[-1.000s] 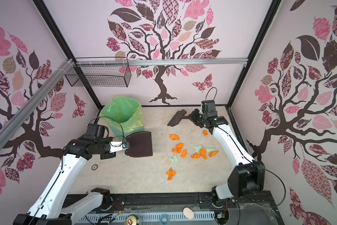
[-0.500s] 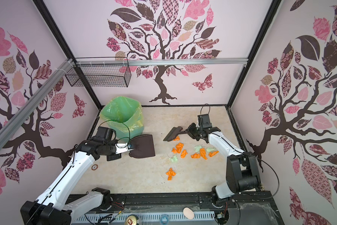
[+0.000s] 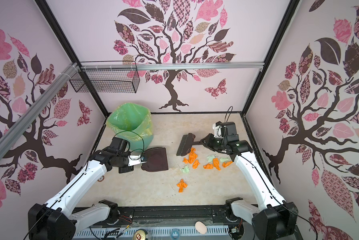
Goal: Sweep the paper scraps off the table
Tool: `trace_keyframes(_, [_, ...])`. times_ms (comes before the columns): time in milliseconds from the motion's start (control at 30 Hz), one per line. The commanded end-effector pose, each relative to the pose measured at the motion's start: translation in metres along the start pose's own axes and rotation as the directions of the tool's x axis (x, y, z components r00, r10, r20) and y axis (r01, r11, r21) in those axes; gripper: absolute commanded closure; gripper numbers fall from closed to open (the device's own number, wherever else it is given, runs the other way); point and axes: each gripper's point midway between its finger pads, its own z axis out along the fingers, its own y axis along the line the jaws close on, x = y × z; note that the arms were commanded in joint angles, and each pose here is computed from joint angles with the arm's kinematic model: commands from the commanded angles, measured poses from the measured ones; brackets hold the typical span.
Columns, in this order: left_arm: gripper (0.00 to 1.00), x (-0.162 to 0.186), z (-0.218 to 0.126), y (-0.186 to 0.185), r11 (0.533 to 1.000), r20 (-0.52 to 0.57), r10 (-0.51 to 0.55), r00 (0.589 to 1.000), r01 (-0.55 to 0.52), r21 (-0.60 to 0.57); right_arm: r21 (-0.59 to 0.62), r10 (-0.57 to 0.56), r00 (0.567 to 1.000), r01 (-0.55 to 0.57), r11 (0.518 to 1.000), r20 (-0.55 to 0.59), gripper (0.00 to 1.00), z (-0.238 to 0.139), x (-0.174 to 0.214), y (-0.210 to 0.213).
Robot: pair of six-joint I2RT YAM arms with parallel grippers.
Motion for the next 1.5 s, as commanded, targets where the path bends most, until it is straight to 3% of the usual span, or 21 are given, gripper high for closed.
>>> trace_keyframes(0, [1.00,-0.004,0.003,0.005,1.000,0.015,-0.016,1.000,0.016,-0.017,-0.222,-0.239,0.933,0.181,0.958,-0.271,1.00,-0.008,0.061,0.042])
trace_keyframes(67, [1.00,-0.002,0.004,0.006,1.000,0.007,-0.014,1.000,0.014,-0.018,-0.153,-0.324,0.878,0.287,0.946,-0.353,1.00,-0.002,0.088,0.035])
trace_keyframes(133, [1.00,-0.001,0.003,0.005,1.000,-0.003,-0.008,1.000,0.008,-0.013,-0.108,-0.335,0.864,0.318,0.942,-0.375,1.00,0.001,0.099,0.025])
trace_keyframes(367, [1.00,0.018,0.005,0.001,0.999,-0.063,0.014,0.998,-0.016,-0.034,-0.294,-0.431,0.814,0.334,0.896,-0.390,1.00,-0.011,0.144,0.038])
trace_keyframes(500, [1.00,0.022,0.005,-0.003,1.000,-0.061,-0.009,0.998,0.007,-0.021,-0.319,-0.441,0.794,0.326,0.890,-0.419,1.00,-0.010,0.157,0.040])
trace_keyframes(733, [1.00,0.029,0.004,-0.006,1.000,-0.059,-0.022,0.998,0.020,-0.024,-0.145,-0.402,0.792,0.379,0.914,-0.459,1.00,0.007,0.141,0.013])
trace_keyframes(967, [1.00,0.042,-0.003,-0.007,0.998,-0.050,-0.049,0.998,0.047,-0.034,-0.070,-0.393,0.782,0.414,0.908,-0.484,1.00,0.019,0.126,0.004])
trace_keyframes(1133, [1.00,0.041,-0.007,-0.011,0.998,-0.031,-0.054,0.998,0.052,-0.040,0.052,-0.408,0.746,0.507,0.861,-0.527,1.00,0.024,0.111,-0.017])
trace_keyframes(1300, [1.00,0.039,-0.005,-0.013,0.998,-0.017,-0.057,0.998,0.056,-0.035,0.018,-0.451,0.739,0.530,0.848,-0.501,1.00,0.037,0.101,-0.010])
trace_keyframes(1467, [1.00,0.032,-0.005,-0.012,0.998,0.012,-0.063,0.998,0.063,-0.020,0.083,-0.503,0.720,0.607,0.790,-0.479,1.00,0.045,0.080,-0.019])
